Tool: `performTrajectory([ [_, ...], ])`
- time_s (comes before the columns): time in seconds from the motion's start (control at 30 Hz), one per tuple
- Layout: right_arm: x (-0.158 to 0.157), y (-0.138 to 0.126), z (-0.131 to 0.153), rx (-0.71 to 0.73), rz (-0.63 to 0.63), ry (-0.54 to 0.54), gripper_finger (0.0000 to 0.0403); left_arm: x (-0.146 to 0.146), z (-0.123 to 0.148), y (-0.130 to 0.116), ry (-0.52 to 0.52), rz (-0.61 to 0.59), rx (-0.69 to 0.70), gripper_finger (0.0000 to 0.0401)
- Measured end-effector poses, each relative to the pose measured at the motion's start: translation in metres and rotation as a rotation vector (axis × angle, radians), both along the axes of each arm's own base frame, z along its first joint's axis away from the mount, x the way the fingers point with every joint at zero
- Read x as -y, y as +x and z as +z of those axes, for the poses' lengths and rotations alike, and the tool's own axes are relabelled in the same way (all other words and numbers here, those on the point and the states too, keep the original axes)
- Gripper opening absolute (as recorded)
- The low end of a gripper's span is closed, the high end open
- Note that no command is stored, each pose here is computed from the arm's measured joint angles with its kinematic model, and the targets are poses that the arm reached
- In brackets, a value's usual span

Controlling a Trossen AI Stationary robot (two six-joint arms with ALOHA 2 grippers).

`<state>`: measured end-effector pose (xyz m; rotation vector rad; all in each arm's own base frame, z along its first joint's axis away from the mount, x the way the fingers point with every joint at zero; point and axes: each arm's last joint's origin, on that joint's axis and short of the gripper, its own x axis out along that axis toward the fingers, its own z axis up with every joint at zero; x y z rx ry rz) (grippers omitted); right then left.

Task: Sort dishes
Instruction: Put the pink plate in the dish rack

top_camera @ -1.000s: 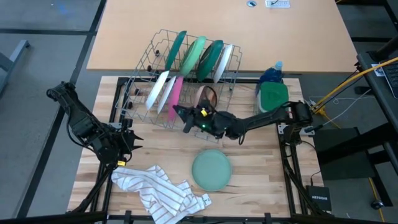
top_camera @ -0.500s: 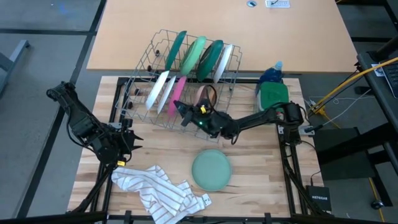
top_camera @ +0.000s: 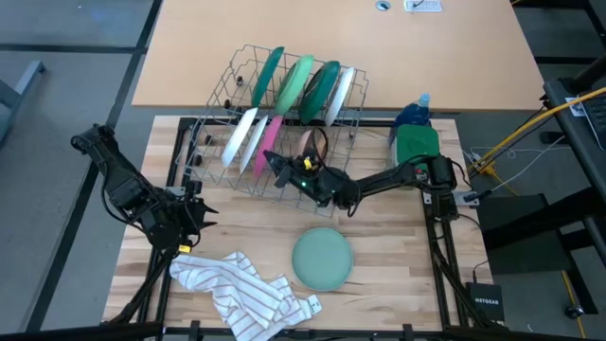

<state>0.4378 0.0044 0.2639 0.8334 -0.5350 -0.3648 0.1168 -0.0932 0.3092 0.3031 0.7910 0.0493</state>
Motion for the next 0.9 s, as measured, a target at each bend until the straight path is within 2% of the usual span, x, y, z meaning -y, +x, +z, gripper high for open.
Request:
performTrajectory([
  [0.17, 0.014, 0.001, 0.000, 0.026, 0.036, 0.037, 0.0005, 0.000, 0.000, 0.000, 0.000, 0.000, 0.000, 0.0118],
  [0.37, 0.018, 0.001, -0.001, 0.027, 0.016, 0.045, 0.0005, 0.000, 0.000, 0.000, 0.000, 0.001, 0.000, 0.0118],
  [0.63, 0.018, 0.003, -0.010, -0.056, -0.021, 0.095, 0.0005, 0.000, 0.000, 0.000, 0.000, 0.000, 0.000, 0.0118],
  [0.9, 0.017, 0.004, -0.014, -0.097, -0.018, 0.098, 0.0016, 0.000, 0.000, 0.000, 0.000, 0.001, 0.000, 0.0118],
])
